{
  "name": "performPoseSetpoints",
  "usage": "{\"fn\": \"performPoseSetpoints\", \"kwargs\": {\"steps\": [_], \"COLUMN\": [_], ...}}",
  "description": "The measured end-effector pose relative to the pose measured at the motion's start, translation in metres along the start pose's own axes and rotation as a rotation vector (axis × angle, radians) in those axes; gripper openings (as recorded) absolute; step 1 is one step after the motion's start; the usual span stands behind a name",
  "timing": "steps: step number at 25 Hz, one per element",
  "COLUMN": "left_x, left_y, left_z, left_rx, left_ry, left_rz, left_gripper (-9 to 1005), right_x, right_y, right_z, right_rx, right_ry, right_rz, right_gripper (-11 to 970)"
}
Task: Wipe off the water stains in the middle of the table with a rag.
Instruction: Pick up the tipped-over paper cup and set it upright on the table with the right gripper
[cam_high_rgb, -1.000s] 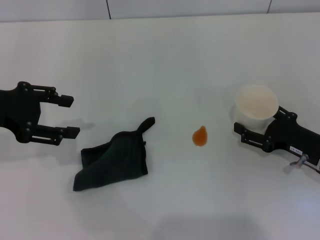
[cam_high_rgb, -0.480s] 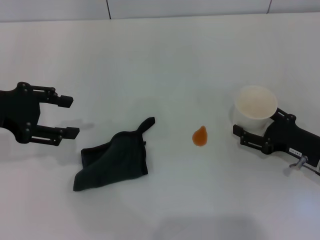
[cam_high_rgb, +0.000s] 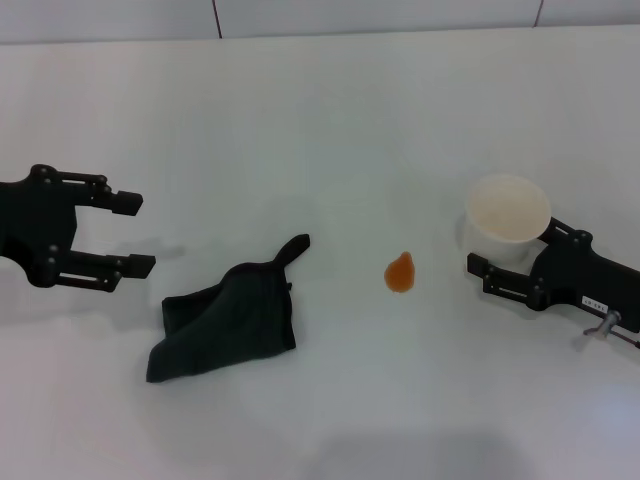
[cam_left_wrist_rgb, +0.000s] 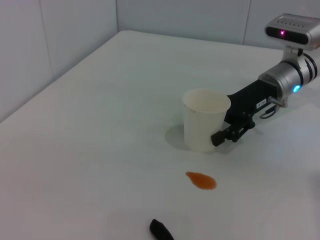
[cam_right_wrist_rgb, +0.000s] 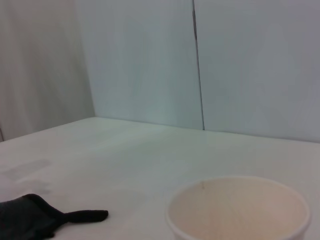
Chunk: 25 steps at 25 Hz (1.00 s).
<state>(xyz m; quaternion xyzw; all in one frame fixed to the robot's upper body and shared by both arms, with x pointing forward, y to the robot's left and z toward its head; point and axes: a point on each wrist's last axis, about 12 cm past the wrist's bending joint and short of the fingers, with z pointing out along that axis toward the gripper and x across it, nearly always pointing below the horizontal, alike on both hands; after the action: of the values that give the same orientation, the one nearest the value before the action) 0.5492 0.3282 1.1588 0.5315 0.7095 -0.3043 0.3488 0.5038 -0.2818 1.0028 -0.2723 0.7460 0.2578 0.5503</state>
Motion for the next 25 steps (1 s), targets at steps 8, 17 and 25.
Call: {"fn": "performPoseSetpoints", "kwargs": {"steps": [8,17,25], "left_x": [0.001,0.001,0.002], "left_y": [0.0,0.0,0.0], "left_z": [-0.002,-0.002,-0.002], "left_rx": [-0.004,-0.006,-0.007], "left_ry": [0.001,0.001,0.002], "left_rz": [-0.001,-0.003,-0.005], "left_gripper": [741,741,741], "right_x": [-0.005,-0.013,-0.022], "right_y": [-0.008,-0.022,-0.034], "right_z": [-0.005,-0.022,-0.038], "right_rx": [-0.019,-0.026,-0.021], "right_ry": [0.017,0.076,0.103], "right_rz": [-0.025,-0.056,-0.084], "right_gripper": [875,875,875]}}
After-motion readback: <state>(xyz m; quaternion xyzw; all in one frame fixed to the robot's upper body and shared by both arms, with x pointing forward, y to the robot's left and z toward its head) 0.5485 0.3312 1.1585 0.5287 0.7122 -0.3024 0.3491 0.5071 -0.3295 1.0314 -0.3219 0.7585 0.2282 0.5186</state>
